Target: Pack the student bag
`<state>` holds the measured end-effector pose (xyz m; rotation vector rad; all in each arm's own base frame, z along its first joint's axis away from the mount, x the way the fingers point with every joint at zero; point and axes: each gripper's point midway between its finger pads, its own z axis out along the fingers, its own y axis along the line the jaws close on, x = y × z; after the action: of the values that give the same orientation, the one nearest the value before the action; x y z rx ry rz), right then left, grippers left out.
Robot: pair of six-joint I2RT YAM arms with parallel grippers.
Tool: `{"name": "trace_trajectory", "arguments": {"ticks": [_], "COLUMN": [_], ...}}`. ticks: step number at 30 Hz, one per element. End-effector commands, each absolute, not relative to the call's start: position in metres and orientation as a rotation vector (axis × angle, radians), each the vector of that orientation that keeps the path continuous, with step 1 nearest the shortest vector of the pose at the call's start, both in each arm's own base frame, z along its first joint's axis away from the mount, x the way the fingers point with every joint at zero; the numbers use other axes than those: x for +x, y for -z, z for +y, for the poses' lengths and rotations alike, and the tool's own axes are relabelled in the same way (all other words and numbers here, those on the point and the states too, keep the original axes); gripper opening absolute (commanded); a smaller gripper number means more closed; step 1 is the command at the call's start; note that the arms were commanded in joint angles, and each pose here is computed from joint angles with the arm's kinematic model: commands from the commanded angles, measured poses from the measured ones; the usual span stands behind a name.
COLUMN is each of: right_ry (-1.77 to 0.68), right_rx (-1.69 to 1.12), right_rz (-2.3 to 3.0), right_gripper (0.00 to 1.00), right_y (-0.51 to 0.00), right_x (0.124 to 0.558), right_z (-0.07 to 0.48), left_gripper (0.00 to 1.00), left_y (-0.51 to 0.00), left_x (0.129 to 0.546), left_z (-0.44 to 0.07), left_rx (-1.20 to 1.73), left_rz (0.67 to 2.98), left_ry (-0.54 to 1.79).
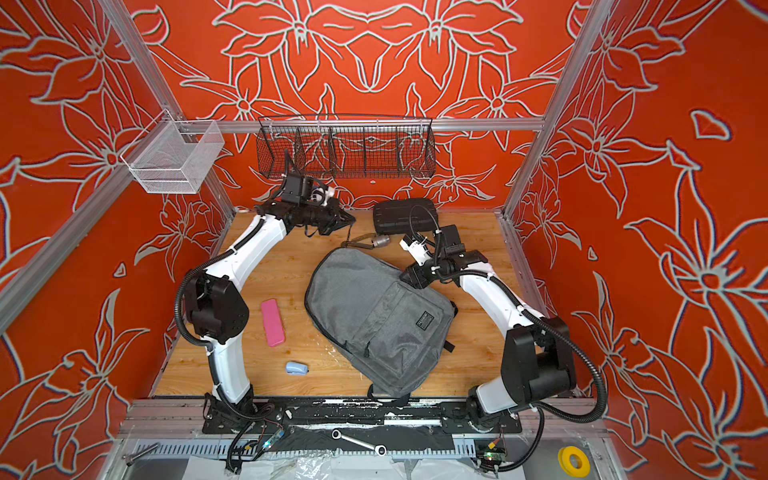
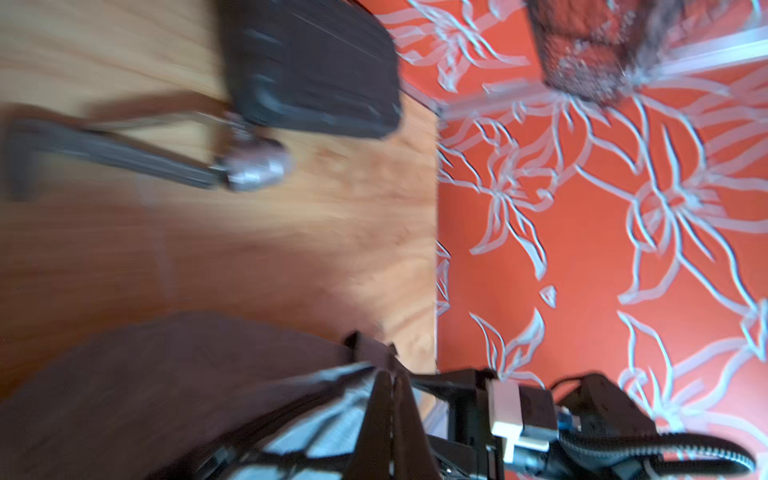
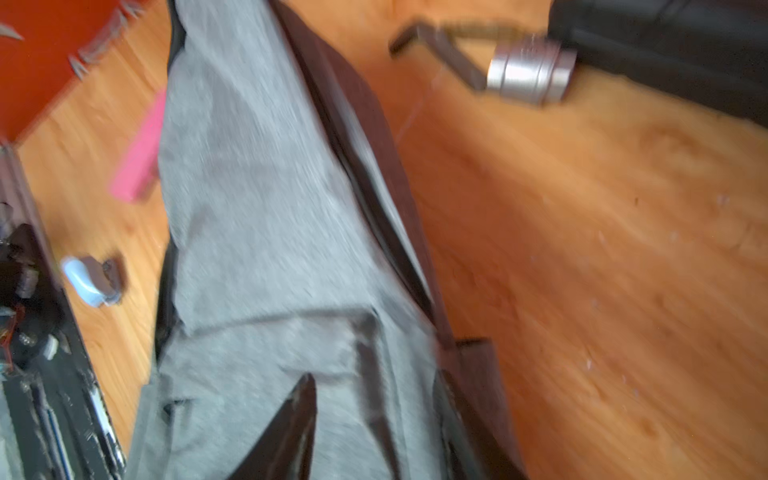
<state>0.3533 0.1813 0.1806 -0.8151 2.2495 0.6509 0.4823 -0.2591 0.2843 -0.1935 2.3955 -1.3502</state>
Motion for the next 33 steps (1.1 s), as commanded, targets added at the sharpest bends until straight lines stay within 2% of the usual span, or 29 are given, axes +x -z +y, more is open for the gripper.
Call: {"name": "trace_trajectory", "arguments": {"ticks": [1,6,11,13,18,20,27,33], "right_ry": [-0.706,-0.740,-0.813,-0.840,-0.858,-0.850,-0.930,-0.983], "right_rx": [-0.856,-0.920,-0.932,-0.933,-0.897,-0.834,-0.514,-0.315], "right_rz": [2.051,2.025,2.009,2.021,2.113,2.128,2.118,2.087], "right_gripper": [0.55,0.59,0.59,0.49,0.06,0.00,0.00,0.00], "right_y": [-0.216,-0.215,-0.207,-0.202,-0.195,-0.196,-0.209,-0.209], "right_x": [0.378,0.404,0.417,0.420,0.417,0.417,0.413,0.416], "right_z": [0.204,0.229,0.241,0.245,0.238,0.229,0.183,0.149], "left_gripper": [0.00,0.00,0.00,0.00,0.00,0.00,0.00,0.00], "left_y": [-0.312,-0.325,-0.335,-0.339,-0.350,-0.353,-0.331,-0.300], "left_x": [0.469,0.461,0.458,0.458,0.461,0.465,0.475,0.465], "left_z": [-0.290,-0.306,-0.309,-0.311,-0.302,-0.289,-0.214,-0.182], "left_rx": [-0.037,0.019,0.027,0.031,0.017,-0.016,-0.228,-0.327], "left_rz": [2.362,2.358,2.341,2.333,2.317,2.311,2.288,2.323], "left_ry": [1.477,1.481,1.477,1.478,1.432,1.394,1.265,1.208]}}
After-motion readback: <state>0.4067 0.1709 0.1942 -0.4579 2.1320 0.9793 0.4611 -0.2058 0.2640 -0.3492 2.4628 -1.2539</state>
